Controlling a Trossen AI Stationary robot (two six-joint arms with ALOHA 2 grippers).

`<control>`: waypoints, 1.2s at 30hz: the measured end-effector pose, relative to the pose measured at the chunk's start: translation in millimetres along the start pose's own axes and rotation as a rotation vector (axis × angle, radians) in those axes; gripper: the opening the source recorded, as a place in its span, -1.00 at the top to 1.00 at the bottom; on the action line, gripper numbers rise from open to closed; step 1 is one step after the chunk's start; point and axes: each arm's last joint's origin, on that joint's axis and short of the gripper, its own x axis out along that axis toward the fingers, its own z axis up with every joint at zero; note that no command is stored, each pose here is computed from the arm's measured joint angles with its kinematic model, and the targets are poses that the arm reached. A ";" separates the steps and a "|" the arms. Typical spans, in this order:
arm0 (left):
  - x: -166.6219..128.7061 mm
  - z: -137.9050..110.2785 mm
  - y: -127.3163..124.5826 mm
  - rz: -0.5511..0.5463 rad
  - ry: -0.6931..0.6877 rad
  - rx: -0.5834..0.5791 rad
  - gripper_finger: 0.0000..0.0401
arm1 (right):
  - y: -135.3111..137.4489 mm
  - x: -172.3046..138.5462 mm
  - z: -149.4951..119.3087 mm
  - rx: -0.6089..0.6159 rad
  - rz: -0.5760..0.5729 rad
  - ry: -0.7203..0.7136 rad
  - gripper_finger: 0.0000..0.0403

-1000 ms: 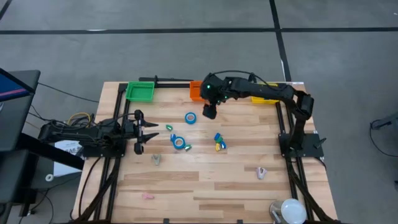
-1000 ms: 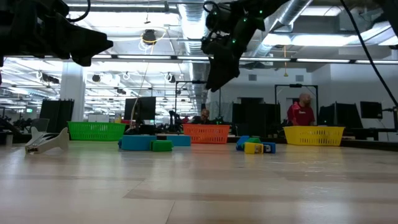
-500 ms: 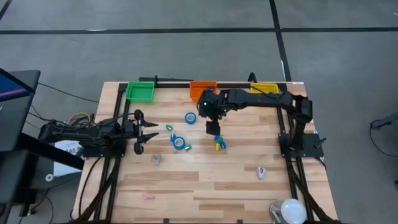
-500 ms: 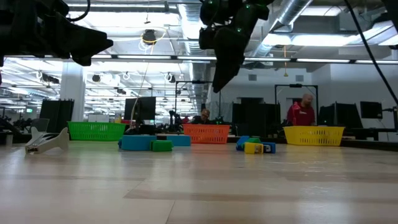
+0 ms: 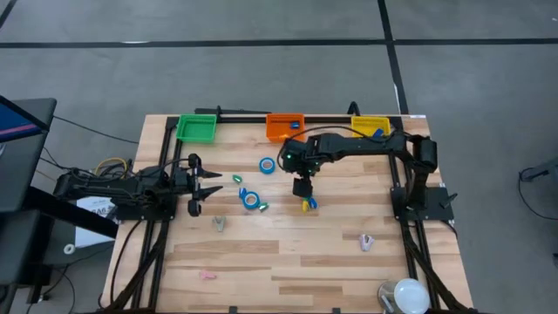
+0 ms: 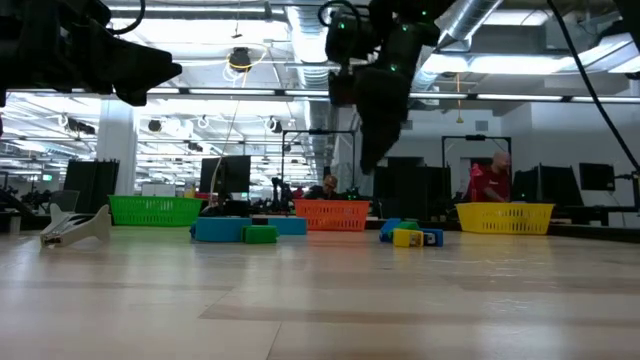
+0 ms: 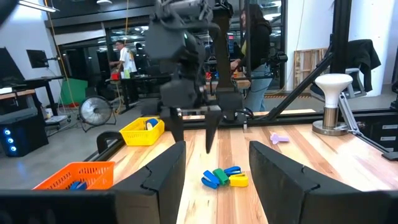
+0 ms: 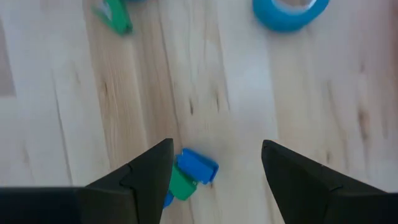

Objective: Pick and place Stapler, Stapler remover, tape
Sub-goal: Put the blue stapler into the orange bin

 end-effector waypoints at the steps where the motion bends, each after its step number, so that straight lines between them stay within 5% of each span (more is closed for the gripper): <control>1: 0.0 0.0 0.0 0.000 0.000 0.000 0.16 | -0.1 2.9 -2.5 0.001 0.000 0.011 -0.17; 10: 0.0 0.0 0.0 0.000 0.000 0.000 0.16 | -9.1 18.0 -19.0 0.008 -0.003 0.082 -0.17; 17: 0.0 0.0 0.0 0.000 0.000 0.000 0.16 | -17.5 21.6 -24.0 -0.208 0.003 0.100 -0.17; 25: 0.0 0.0 0.0 0.000 0.000 0.000 0.16 | -18.5 21.6 -23.5 -0.242 0.003 0.095 -0.11; 36: 0.0 0.1 0.0 0.000 -0.001 0.000 0.16 | 2.4 5.2 -22.9 0.060 0.001 0.053 0.03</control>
